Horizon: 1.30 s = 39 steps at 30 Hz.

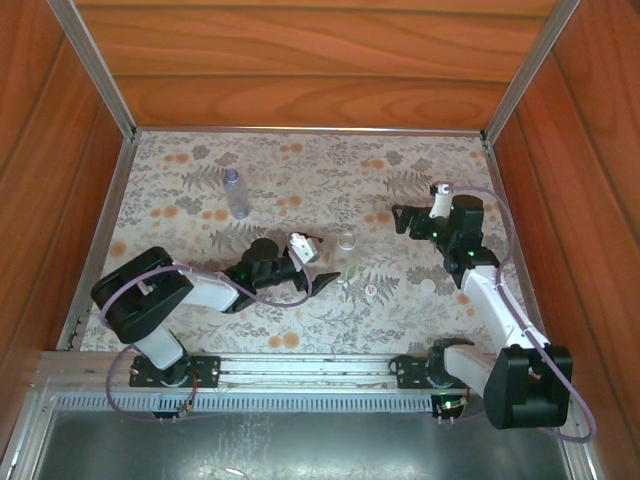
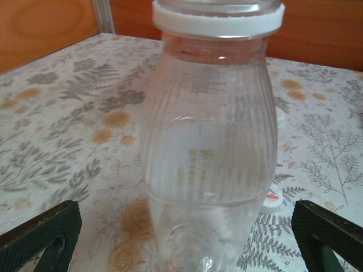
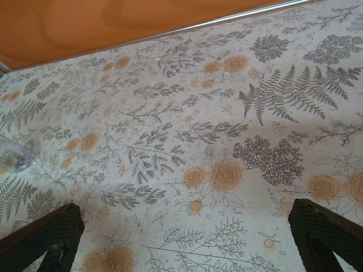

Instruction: Screw on the bottle caps

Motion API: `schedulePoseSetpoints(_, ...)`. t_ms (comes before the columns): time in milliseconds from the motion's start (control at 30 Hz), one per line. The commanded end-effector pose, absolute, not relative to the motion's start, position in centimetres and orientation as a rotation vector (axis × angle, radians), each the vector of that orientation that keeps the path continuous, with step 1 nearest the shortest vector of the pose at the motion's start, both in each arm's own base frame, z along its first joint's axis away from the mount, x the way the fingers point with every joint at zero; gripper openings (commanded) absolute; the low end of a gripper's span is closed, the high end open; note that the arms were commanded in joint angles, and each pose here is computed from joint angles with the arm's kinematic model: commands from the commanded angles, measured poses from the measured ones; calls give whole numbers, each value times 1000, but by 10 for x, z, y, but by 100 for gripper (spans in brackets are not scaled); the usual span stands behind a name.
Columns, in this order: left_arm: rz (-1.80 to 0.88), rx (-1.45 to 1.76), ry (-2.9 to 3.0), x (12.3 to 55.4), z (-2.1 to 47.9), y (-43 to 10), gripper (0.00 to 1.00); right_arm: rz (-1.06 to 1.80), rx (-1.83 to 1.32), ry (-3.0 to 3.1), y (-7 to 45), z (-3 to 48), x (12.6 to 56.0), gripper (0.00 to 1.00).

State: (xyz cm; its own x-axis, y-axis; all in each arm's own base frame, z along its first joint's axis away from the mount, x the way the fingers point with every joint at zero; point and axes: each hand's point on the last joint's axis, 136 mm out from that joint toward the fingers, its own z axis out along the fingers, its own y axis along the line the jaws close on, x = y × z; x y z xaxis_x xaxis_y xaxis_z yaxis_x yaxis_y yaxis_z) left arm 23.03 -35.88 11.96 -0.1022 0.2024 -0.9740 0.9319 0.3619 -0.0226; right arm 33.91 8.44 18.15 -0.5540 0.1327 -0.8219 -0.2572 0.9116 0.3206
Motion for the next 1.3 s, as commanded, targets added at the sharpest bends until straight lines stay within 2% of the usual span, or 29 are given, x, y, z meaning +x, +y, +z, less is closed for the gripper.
schedulePoseSetpoints(0, -987, 1056, 1474, 223, 139, -377, 100, 478, -100, 2083, 83, 193, 339, 100)
schedulePoseSetpoints(167, -1025, 1034, 1450, 230, 134, -390, 100, 470, -81, 2088, 81, 192, 339, 100)
schedulePoseSetpoints(267, -1023, 1008, 1381, 232, 132, -390, 92, 458, -67, 2093, 79, 190, 340, 100)
schedulePoseSetpoints(467, -1015, 990, 1411, 237, 115, -395, 89, 445, -53, 2108, 77, 184, 342, 100)
schedulePoseSetpoints(567, -1014, 986, 1418, 239, 112, -397, 83, 450, -45, 2113, 77, 182, 343, 100)
schedulePoseSetpoints(933, -1043, 980, 1422, 241, 110, -408, 82, 447, -15, 2137, 75, 173, 339, 100)
schedulePoseSetpoints(1033, -1041, 987, 1425, 240, 108, -407, 71, 446, 5, 2143, 73, 173, 337, 100)
schedulePoseSetpoints(1267, -1039, 999, 1426, 237, 106, -404, 69, 482, 128, 2115, 67, 186, 325, 100)
